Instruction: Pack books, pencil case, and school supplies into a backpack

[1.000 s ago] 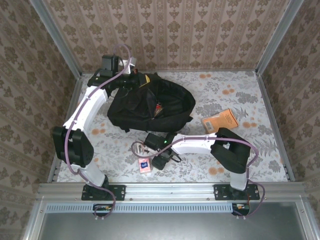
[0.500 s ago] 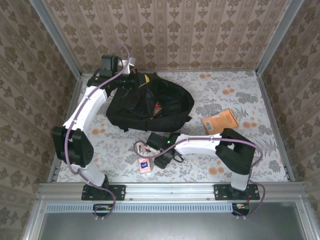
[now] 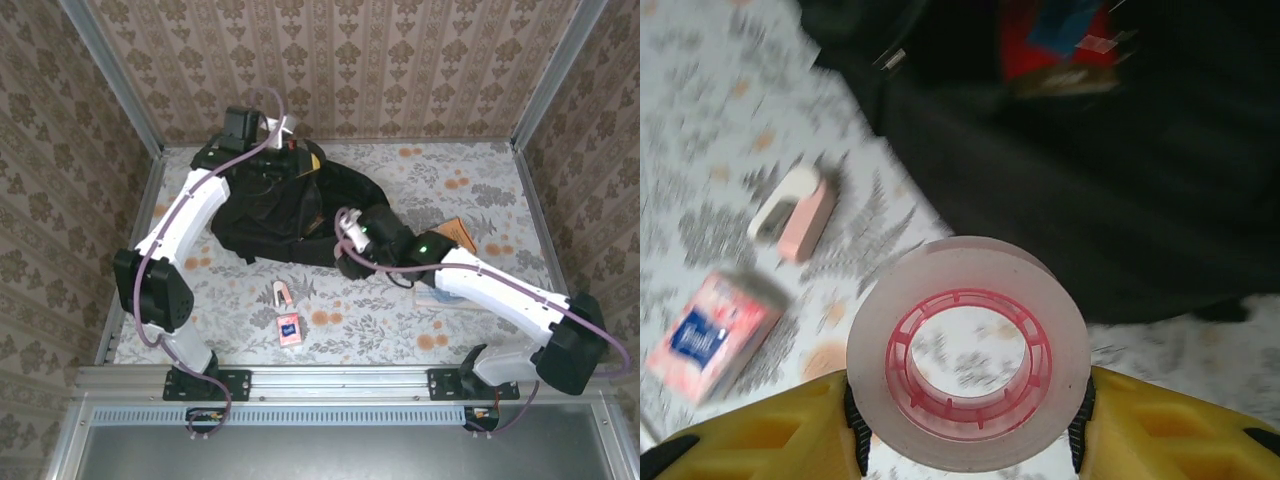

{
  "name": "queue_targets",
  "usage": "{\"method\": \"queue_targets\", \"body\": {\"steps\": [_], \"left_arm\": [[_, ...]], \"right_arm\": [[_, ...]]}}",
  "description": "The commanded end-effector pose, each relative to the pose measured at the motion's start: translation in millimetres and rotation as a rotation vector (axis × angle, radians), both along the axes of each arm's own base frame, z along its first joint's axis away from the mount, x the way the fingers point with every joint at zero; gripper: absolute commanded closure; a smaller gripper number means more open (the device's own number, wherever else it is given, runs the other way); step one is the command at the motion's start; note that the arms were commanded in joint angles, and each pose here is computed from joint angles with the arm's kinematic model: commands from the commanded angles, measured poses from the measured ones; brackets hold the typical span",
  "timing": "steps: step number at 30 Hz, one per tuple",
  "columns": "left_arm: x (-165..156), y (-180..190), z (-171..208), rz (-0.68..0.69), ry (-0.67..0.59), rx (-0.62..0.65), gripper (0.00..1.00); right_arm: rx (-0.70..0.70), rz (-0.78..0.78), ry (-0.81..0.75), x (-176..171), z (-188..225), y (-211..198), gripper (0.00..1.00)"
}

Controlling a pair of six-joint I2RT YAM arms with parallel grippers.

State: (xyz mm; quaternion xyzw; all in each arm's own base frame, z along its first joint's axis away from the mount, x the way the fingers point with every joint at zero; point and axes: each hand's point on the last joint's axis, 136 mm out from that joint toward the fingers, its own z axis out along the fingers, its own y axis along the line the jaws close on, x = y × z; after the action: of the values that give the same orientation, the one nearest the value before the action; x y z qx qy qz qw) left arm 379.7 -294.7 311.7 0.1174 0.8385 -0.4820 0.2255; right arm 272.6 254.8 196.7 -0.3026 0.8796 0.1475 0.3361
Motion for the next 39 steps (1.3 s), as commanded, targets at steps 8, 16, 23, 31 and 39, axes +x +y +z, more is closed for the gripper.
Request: {"method": "queue_targets", "body": {"steps": [8,16,23,31,39], "left_arm": [[-36,-40,48,-0.153,-0.103,-0.044,1.00],[-51,-51,65,-0.183,-0.104,-0.063,1.00],[-55,-48,67,-0.179,-0.107,-0.062,1.00],[-33,-37,60,-0.117,-0.107,-0.041,1.00],[29,-2,57,0.031,-0.107,-0.022,1.00]], "right_arm": [[0.054,-0.219,-0.031,83,29,-33,0.49],[0.155,-0.285,0.040,118,2,-22,0.32],[0.220,-0.275,0.001,118,12,-20,0.22],[0.243,-0.224,-0.171,85,62,-36,0.25],[0.249,0.133,-0.165,-22,67,16,0.27]]}}
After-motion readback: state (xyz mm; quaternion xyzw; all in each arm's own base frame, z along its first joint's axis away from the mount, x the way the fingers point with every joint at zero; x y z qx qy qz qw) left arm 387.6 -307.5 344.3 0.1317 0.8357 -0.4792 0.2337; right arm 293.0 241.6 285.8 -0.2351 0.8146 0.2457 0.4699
